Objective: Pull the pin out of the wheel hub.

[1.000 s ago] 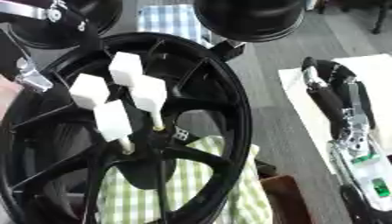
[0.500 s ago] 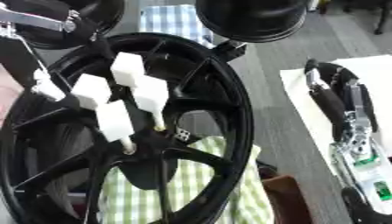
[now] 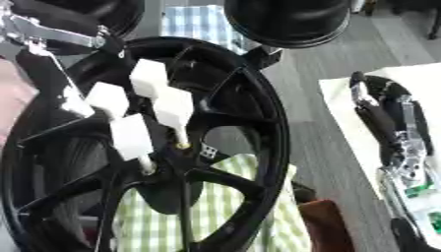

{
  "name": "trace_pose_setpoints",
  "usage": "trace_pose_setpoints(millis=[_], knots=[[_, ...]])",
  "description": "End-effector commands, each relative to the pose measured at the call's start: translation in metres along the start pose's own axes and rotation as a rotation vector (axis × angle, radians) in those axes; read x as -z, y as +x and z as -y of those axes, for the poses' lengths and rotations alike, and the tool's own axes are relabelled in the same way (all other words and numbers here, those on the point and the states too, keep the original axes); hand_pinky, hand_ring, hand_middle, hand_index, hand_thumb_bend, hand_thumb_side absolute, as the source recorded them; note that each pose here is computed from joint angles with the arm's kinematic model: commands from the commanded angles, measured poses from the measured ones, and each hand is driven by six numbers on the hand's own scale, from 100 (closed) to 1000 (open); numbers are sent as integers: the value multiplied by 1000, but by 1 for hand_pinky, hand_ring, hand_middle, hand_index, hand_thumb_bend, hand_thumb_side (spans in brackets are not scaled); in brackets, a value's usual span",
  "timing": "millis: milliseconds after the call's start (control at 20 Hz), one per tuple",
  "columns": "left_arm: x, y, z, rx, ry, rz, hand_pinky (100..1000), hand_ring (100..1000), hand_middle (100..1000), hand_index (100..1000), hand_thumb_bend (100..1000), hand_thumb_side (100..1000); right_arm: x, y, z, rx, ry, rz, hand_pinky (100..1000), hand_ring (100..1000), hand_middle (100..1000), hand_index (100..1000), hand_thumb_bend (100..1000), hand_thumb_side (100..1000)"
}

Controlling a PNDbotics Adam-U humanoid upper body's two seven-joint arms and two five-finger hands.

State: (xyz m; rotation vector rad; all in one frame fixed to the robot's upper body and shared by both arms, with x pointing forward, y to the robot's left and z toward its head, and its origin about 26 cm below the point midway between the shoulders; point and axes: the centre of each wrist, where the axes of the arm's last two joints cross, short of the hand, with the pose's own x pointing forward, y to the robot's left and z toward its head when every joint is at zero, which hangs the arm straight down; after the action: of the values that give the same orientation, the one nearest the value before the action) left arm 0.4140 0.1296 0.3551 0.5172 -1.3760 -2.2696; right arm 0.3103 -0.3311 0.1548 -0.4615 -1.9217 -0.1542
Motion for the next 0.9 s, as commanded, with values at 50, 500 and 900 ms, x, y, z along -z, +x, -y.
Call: trace_pose_setpoints(millis=[50, 500, 900], knots=[[-8, -2, -7, -17, 27, 4, 742, 658, 576, 714, 355, 241, 3, 5, 2, -2, 0, 21, 827, 747, 607, 694, 252, 476], [-43, 0, -21, -112, 128, 24, 591, 434, 238, 374, 268, 125, 3, 5, 3, -4, -8, 18, 827, 747, 607, 694, 253, 476], [-108, 8, -42, -95, 376, -49, 593, 416, 210, 349, 290, 128, 4, 7, 5, -9, -12, 25, 827, 747, 607, 694, 251, 473]])
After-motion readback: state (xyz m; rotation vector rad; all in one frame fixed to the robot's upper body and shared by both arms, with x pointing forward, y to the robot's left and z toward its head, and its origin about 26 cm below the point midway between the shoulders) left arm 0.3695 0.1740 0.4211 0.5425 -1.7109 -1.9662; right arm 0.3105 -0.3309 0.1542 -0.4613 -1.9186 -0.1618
